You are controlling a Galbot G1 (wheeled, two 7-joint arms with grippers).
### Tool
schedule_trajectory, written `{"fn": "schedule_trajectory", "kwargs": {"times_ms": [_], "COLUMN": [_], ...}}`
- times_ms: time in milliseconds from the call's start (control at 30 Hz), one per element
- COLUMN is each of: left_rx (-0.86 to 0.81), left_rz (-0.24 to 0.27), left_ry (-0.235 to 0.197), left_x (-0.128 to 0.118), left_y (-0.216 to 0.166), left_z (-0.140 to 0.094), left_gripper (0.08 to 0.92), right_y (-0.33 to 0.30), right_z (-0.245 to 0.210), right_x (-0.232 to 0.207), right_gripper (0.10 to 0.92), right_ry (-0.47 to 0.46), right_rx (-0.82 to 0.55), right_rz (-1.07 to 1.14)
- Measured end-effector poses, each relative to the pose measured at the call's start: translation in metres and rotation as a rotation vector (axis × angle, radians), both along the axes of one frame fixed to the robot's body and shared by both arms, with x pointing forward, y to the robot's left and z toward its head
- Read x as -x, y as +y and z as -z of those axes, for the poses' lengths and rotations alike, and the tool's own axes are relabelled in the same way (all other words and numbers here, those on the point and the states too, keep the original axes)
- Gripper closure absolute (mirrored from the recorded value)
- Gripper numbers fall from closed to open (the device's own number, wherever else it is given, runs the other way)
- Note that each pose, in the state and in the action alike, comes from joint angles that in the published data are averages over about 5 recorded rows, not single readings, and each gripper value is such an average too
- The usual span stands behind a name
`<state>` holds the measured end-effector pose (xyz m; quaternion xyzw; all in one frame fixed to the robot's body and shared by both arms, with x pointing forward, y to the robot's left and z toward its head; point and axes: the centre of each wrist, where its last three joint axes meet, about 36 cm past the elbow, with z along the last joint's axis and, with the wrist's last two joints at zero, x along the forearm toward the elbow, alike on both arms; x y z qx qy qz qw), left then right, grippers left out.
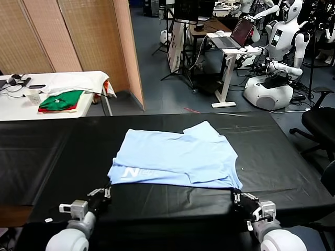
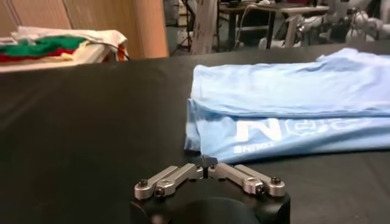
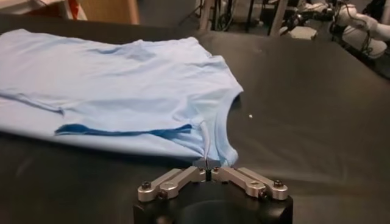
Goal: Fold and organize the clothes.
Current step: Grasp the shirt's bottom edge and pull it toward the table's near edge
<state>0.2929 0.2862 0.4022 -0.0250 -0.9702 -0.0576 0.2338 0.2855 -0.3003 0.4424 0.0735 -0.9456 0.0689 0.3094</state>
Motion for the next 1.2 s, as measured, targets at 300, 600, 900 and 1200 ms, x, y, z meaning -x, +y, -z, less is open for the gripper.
{"fn": "schedule_trajectory", "kwargs": {"times_ms": [300,600,900,1200], "left_rx": [-0.009,0.003,-0.014,0.066], "left_rz": [-0.034,-0.097,-0.123,-0.201], "left_ry": [0.038,0.088,0.089,-0.018], "left_x": [0.038,0.070,0.076,0.058], "left_y": [-0.013,-0.024,-0.026,-0.025], "left_z": [-0.009,-0.021,-0.041,-0.047], "left_gripper": [0.855,0.855,0.855,0.793], "right_y": [-0.002,-0.001,0.005,-0.004], "right_z": [-0.010,-0.023,-0.050,-0.056], "right_x": [0.000,0.000,0.012,-0.028], "right_gripper": [0.881,0.881,0.877,0.395], "right_ry": [0.020,0.064,0.023,-0.117], "right_rx": [0.027,0.040,-0.003,-0.055], "right_rz": [-0.048,-0.070,-0.073,-0.028]}}
